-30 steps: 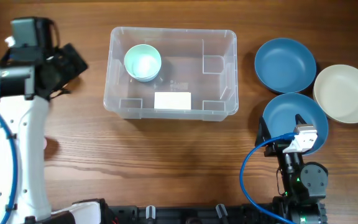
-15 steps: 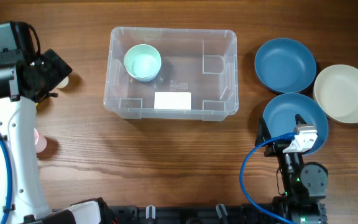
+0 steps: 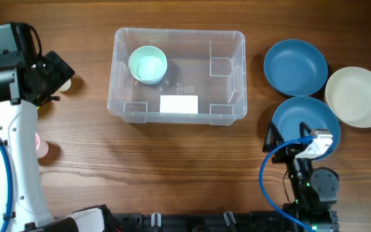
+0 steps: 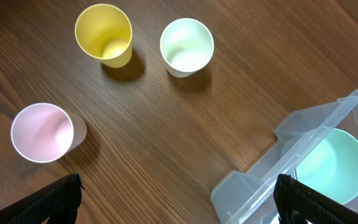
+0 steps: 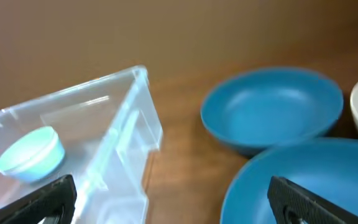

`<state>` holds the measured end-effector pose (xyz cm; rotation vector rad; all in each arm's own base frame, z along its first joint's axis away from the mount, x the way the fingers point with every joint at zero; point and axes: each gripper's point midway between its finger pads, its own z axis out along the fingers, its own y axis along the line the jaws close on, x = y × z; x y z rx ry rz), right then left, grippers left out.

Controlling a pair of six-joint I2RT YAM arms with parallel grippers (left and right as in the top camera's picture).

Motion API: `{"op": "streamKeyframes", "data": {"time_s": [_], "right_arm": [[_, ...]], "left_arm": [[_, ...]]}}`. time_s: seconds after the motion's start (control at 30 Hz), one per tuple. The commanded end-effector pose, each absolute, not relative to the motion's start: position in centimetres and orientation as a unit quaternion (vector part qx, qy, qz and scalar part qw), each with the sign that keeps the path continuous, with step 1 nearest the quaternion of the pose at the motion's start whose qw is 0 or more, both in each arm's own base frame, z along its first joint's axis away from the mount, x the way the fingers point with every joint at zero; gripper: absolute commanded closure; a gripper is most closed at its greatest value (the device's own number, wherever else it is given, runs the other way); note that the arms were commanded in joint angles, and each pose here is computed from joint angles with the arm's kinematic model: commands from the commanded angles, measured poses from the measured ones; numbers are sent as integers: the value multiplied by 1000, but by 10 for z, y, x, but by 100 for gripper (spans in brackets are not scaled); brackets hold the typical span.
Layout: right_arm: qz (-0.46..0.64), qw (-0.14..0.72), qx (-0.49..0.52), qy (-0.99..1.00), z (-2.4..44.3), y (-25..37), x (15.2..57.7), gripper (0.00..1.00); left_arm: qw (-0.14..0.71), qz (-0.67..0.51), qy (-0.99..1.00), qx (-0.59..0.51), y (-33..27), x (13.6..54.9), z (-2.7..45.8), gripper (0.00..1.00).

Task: Pack container
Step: 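Move the right gripper to the near teal bowl rim and grasp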

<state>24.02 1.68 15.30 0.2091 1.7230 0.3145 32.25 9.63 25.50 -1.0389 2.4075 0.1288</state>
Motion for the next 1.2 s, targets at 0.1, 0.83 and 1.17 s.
{"op": "streamKeyframes", "data": {"time_s": [0.1,0.83,1.17], "right_arm": [[199,615,48,762,168,43,232,0],[9,277,321,906,194,-38,223,0],[-6,210,344,915,169,-76,208,0]], "left_arm": [[267,45,880,-389,98,321,263,0],[267,45,880,-389,98,321,263,0],[267,45,880,-389,98,321,263,0]]}}
